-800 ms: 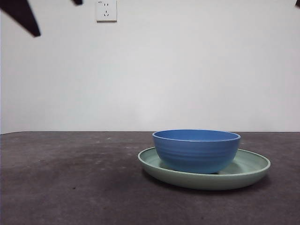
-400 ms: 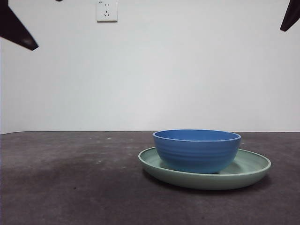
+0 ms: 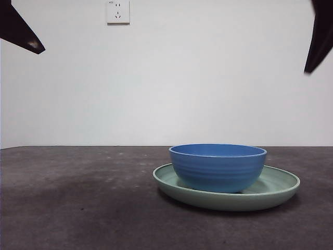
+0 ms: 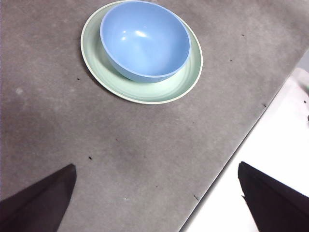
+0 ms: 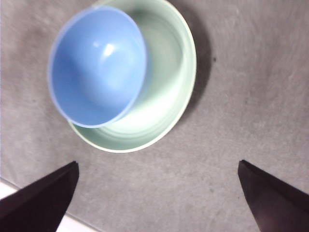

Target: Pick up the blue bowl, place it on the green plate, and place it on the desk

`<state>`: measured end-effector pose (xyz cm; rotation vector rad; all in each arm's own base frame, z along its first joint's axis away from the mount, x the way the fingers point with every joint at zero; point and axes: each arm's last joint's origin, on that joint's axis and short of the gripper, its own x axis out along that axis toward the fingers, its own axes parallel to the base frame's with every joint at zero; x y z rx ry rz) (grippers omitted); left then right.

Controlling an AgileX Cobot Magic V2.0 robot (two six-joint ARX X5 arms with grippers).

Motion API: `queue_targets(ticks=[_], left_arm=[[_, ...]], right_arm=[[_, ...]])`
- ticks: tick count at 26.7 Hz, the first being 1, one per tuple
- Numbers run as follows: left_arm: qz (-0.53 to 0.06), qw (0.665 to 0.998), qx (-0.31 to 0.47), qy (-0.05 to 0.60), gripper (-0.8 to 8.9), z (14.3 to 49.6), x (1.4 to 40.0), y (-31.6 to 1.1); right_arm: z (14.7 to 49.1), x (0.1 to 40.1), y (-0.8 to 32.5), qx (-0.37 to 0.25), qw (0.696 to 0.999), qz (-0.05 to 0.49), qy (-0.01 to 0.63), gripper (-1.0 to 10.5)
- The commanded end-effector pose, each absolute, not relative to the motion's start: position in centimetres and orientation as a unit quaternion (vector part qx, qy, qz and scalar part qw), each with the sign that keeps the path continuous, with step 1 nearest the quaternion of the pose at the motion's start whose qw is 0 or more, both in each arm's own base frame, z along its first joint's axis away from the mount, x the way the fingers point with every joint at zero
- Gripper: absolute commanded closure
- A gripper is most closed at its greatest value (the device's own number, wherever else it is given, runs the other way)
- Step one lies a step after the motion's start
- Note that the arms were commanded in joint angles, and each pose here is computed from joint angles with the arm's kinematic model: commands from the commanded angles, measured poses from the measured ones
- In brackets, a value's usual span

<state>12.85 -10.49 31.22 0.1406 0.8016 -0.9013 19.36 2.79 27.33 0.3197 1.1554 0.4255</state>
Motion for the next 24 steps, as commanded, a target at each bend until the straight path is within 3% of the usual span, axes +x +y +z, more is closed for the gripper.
queue_targets(ticks=[1,14,24], left_arm=[[-0.429,0.822,0.061,0.371,0.94,31.5,12.9,-10.7],[-0.451,0.821,0.05,0.346,0.94,32.3,11.9,-10.1],[-0.453,0.824,0.048,0.337,0.94,32.6,11.5,-9.8]], right_arm=[[26.4,21.4,3.0,0.145,0.799,0.203,0.547,4.1],[19.8,27.5,3.7,0.161,0.766,0.221,0.582,4.1],[17.6,29.2,4.0,0.164,0.766,0.237,0.575,6.0]])
